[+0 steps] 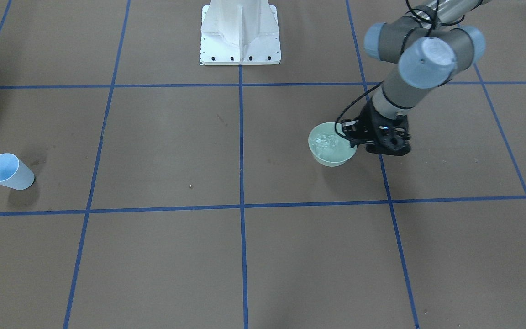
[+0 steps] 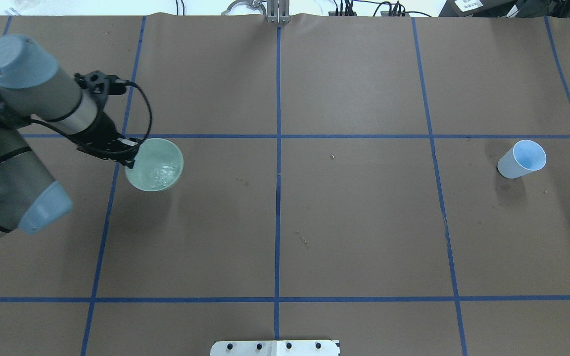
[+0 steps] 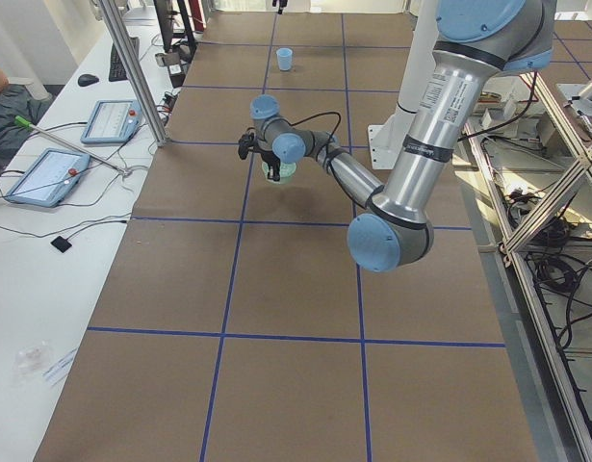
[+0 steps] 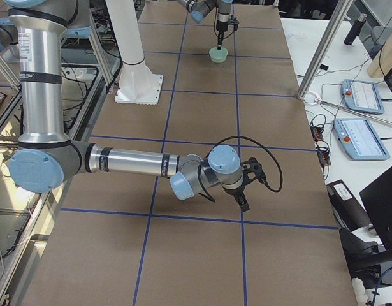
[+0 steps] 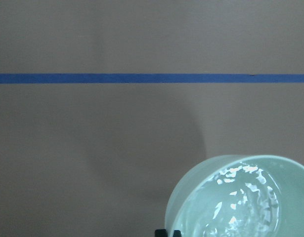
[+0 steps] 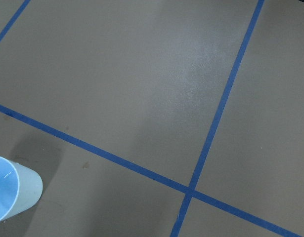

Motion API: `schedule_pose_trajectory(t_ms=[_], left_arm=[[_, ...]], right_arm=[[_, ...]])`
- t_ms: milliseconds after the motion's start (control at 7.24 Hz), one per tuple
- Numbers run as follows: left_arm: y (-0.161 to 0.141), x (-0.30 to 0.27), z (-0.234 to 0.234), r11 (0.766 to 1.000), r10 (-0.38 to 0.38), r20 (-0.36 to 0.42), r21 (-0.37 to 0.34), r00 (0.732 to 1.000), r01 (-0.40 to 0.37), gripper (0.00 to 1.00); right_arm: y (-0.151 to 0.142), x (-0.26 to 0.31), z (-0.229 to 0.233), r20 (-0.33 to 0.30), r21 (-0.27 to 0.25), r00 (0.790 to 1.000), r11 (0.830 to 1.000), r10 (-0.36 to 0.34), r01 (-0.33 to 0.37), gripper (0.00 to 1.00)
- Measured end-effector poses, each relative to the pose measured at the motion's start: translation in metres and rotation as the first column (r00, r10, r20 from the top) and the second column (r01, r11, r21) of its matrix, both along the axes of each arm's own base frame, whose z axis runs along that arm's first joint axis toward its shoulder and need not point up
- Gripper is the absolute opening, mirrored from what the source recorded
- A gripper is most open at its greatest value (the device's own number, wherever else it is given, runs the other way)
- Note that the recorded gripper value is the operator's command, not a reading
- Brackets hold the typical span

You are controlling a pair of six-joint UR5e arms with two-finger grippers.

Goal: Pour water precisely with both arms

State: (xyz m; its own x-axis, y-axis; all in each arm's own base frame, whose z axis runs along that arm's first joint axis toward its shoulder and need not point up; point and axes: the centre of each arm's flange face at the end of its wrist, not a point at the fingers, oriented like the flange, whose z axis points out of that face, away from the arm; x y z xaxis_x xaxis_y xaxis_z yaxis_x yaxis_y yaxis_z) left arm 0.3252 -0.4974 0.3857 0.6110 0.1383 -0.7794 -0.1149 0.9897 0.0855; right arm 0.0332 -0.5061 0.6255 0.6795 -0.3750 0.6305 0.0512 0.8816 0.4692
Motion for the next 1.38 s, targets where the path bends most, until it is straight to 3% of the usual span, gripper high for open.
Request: schedule_pose_trajectory(t_ms=[276, 552, 967, 1105, 1243, 1381], left_arm=[[0.003, -0.087, 0.101, 0.996, 0.052, 0.039, 0.065, 0.998, -0.055, 0.00], [-0.001, -0.147, 0.175, 0.991, 0.098, 0.066, 0.082, 0.993, -0.103, 0.00], [-0.002, -0.163, 0.219, 0.991, 0.125, 0.075, 0.048, 0.989, -0.129, 0.44], [-0.002, -0.163, 0.222, 0.991, 0.125, 0.076, 0.042, 0.989, -0.129, 0.72], [-0.002, -0.163, 0.223, 0.991, 0.126, 0.077, 0.041, 0.989, -0.130, 0.92], [-0.002, -0.163, 0.221, 0.990, 0.127, 0.075, 0.046, 0.989, -0.131, 0.93]], right_arm=[[-0.002, -0.001, -0.008, -0.001, -0.009, 1.000, 1.000, -0.002, 0.002, 1.00], [-0.002, -0.004, -0.008, -0.001, -0.015, 1.000, 1.000, -0.007, 0.007, 1.00], [-0.002, -0.005, -0.009, -0.001, -0.019, 1.000, 1.000, -0.009, 0.009, 1.00], [-0.002, -0.005, -0.013, -0.001, -0.026, 1.000, 1.000, -0.009, 0.009, 1.00], [-0.001, -0.005, -0.021, -0.002, -0.036, 1.000, 0.999, -0.009, 0.008, 1.00], [-0.001, -0.005, -0.031, -0.003, -0.049, 1.000, 0.999, -0.009, 0.009, 1.00]])
